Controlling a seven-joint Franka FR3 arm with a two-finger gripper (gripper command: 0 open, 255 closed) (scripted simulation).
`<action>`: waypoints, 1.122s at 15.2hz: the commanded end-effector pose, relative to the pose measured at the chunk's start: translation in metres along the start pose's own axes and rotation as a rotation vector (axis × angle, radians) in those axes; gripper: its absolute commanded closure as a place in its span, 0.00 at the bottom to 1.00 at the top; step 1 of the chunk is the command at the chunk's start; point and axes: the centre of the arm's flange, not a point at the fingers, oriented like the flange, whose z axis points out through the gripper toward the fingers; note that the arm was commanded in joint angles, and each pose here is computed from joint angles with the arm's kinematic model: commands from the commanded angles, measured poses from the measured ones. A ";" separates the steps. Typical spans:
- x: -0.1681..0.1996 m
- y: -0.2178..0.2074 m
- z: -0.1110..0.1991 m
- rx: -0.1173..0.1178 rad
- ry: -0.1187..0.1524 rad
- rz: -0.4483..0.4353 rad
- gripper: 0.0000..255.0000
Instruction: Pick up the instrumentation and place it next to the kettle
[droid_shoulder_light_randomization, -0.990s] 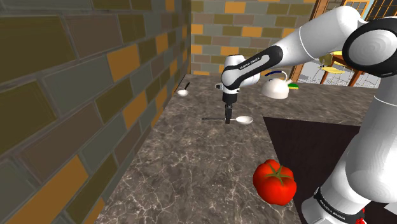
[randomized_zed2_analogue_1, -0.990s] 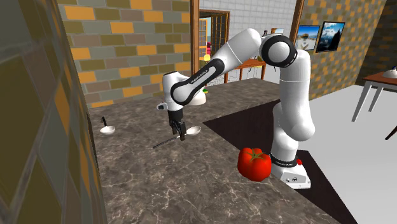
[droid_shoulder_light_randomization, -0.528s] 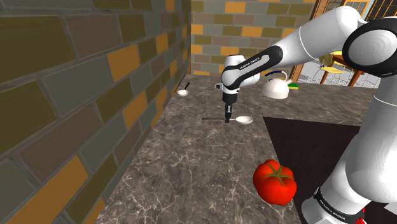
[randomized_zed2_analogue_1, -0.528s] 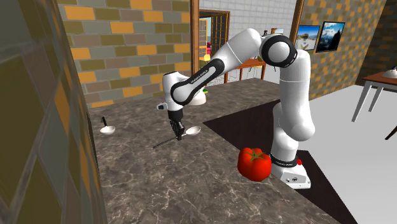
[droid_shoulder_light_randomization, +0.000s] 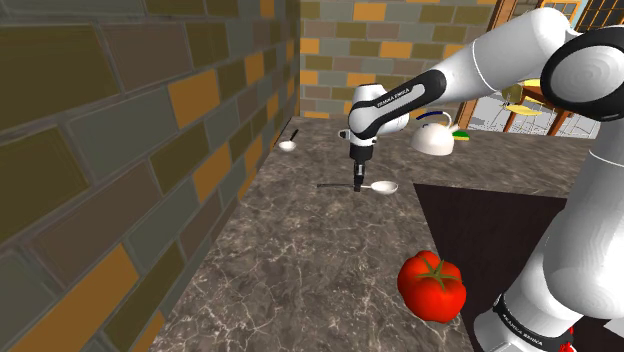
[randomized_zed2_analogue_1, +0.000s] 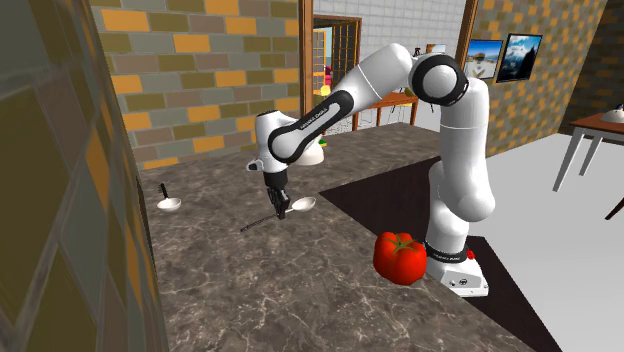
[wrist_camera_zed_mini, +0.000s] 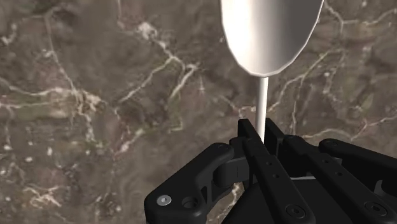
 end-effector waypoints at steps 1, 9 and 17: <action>-0.001 -0.001 -0.010 0.000 0.000 0.000 1.00; -0.002 -0.006 -0.052 0.000 0.000 0.000 1.00; -0.003 -0.011 -0.094 0.000 0.000 0.000 1.00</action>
